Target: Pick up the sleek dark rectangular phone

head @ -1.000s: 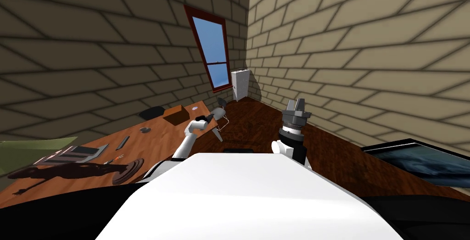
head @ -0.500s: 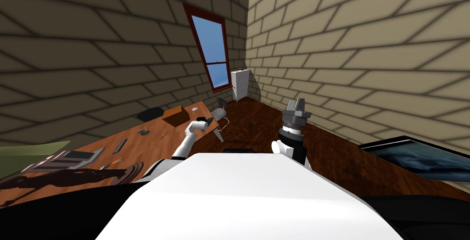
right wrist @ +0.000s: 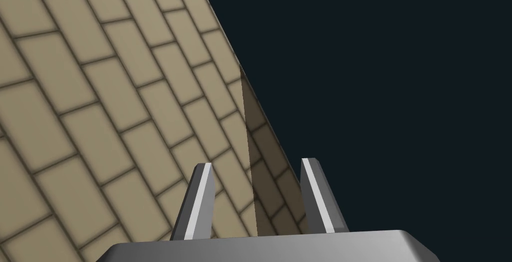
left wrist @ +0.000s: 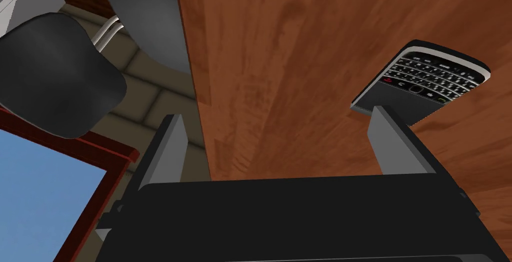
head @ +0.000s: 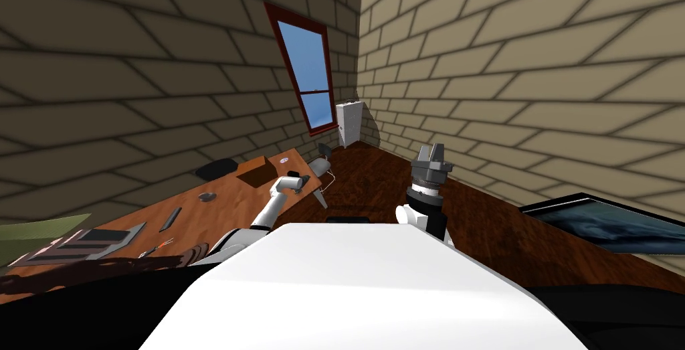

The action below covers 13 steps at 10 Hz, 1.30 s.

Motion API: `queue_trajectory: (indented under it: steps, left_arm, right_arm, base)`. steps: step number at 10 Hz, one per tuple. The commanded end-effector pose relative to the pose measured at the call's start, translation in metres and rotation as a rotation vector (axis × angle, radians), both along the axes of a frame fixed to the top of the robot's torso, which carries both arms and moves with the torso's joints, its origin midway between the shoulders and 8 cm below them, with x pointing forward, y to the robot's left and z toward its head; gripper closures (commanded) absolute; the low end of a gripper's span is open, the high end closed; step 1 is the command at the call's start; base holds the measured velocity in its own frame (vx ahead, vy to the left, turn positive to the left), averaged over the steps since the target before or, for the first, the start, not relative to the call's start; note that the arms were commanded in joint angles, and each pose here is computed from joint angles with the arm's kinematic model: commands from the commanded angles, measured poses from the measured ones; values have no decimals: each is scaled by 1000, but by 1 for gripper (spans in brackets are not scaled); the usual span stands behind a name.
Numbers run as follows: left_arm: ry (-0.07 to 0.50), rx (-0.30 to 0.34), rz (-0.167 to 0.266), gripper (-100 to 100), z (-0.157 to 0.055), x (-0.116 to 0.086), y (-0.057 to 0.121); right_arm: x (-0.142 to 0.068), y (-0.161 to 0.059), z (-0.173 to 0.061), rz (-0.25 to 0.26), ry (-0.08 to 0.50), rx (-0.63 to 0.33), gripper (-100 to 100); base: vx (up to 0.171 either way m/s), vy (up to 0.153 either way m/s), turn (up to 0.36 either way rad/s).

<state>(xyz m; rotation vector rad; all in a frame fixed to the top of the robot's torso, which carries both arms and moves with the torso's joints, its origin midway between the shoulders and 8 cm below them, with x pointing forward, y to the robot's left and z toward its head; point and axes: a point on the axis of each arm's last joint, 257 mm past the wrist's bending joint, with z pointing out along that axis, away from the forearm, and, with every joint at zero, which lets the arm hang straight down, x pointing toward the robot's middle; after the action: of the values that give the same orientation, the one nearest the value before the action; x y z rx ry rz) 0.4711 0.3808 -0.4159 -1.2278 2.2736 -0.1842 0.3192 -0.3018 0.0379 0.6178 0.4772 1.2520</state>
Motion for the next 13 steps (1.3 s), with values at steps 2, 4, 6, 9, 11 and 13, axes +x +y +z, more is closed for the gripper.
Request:
queue_trajectory:
  steps: [2, 4, 6, 9, 11, 13]
  left_arm:
    - [71, 10, 4, -100, -15, -12, 6]
    - [177, 23, 7, -100, -34, -34, 14]
    - [232, 27, 12, -100, -45, -48, 18]
    - [278, 29, 15, -100, -53, -59, 21]
    - [355, 33, 18, -100, -66, -80, 25]
    - [383, 34, 20, -100, -71, -88, 27]
  right_arm:
    - [0, 0, 0, 0, 0, 0, 0]
    - [0, 0, 0, 0, 0, 0, 0]
    - [0, 0, 0, 0, 0, 0, 0]
    - [0, 0, 0, 0, 0, 0, 0]
    - [0, 0, 0, 0, 0, 0, 0]
    - [0, 0, 0, 0, 0, 0, 0]
  base:
    - [23, 85, -52]
    - [30, 111, -68]
    - [25, 91, -60]
    - [17, 57, -38]
    - [38, 66, -76]
    - [27, 55, -28]
